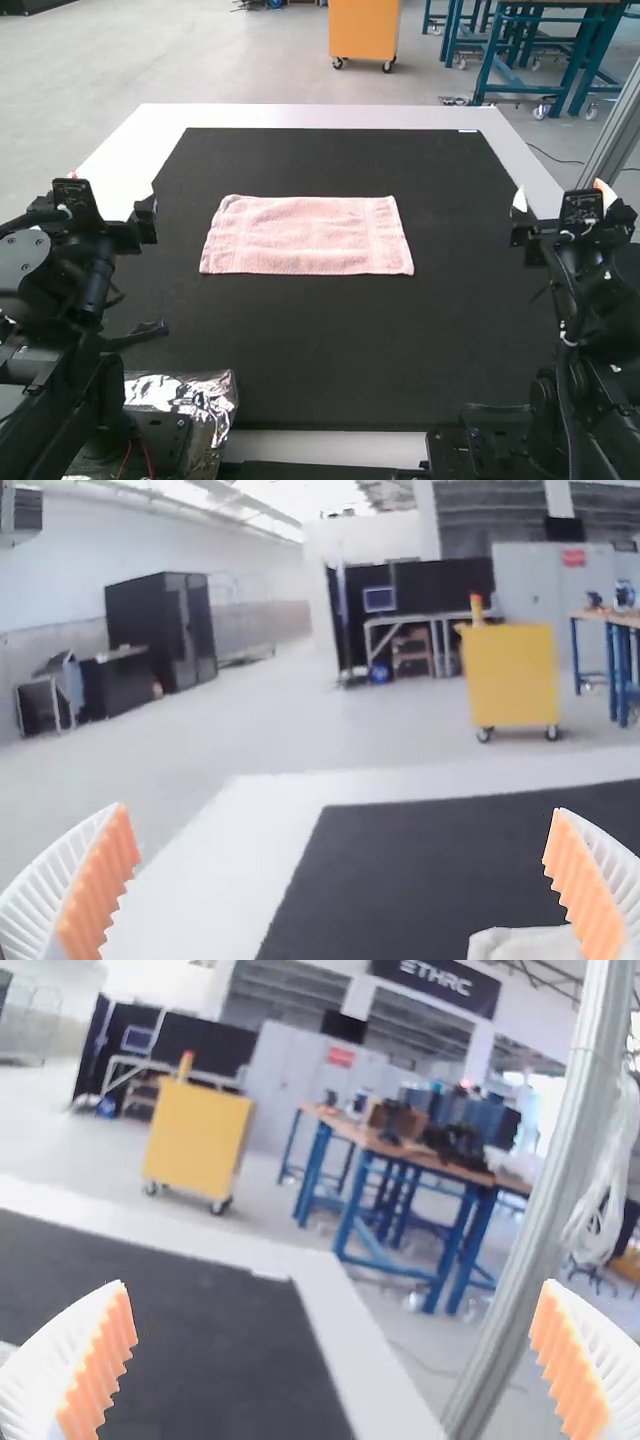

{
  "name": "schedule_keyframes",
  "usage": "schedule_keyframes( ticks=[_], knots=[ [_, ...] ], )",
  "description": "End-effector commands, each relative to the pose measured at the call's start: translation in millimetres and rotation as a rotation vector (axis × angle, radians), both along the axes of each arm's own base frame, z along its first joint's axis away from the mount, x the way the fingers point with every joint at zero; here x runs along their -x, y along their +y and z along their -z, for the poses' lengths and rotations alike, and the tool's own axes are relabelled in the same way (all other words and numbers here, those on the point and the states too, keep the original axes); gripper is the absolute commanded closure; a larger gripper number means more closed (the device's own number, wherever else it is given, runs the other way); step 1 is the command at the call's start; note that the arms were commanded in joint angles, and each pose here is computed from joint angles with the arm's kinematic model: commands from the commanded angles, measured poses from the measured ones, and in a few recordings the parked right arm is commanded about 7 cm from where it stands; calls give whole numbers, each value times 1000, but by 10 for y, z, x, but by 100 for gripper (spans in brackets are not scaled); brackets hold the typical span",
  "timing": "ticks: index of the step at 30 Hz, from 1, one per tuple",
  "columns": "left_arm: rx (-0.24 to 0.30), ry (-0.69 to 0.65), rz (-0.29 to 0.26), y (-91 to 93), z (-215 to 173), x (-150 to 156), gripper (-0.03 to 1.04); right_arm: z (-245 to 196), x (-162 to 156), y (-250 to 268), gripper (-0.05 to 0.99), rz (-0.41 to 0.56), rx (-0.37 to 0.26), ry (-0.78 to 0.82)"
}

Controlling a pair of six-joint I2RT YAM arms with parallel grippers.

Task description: Fold the towel.

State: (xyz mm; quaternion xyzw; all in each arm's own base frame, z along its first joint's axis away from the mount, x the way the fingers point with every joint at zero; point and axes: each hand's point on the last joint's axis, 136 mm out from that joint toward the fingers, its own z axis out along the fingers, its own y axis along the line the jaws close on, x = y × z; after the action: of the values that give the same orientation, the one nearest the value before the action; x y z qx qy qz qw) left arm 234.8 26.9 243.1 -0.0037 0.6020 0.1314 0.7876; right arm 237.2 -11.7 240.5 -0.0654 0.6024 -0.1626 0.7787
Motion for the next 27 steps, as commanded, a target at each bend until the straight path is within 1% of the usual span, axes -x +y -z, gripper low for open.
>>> schedule_keyframes(
  ticks=[1,3,4,7,9,11,13,14,15,16,17,18,20,23,25,26,27],
  knots=[
    [-177,-17,-5,-84,-96,22,6,-169,48,1,3,16,73,-45],
    [-180,-65,-4,-94,-247,70,6,-343,82,26,3,-1,66,-65],
    [-181,-86,0,-104,-349,103,6,-423,83,31,3,-9,49,-69],
    [-180,-113,-2,-104,-641,155,6,-654,-25,28,3,-34,-45,-39],
    [-170,-88,-9,-85,-775,87,7,-795,-198,26,3,-45,-113,6],
    [-136,-23,-8,-63,-837,-79,7,-838,-437,34,3,-53,-176,84],
    [-75,80,2,-41,-836,-313,7,-727,-682,110,3,-85,-224,213],
    [-32,150,14,-42,-786,-452,7,-647,-800,137,3,-92,-240,277],
    [2,215,20,-42,-733,-591,7,-565,-908,209,3,-126,-271,337],
    [35,286,26,-45,-660,-723,7,-446,-1000,282,3,-153,-285,407],
    [54,355,48,-88,-560,-849,7,-315,-1082,321,3,-160,-287,474],
    [54,412,48,-93,-483,-959,7,-199,-1147,362,3,-170,-296,526],
    [56,505,46,-99,-310,-1126,7,76,-1270,398,3,-161,-298,622],
    [61,654,48,-120,68,-1323,7,527,-1370,537,3,-186,-297,774],
    [92,760,43,-112,377,-1436,7,783,-1409,641,3,-205,-291,851],
    [108,812,67,-154,518,-1485,6,898,-1411,750,3,-244,-291,890],
    [139,870,89,-191,684,-1515,6,1015,-1413,825,3,-271,-295,927]
  ],
)
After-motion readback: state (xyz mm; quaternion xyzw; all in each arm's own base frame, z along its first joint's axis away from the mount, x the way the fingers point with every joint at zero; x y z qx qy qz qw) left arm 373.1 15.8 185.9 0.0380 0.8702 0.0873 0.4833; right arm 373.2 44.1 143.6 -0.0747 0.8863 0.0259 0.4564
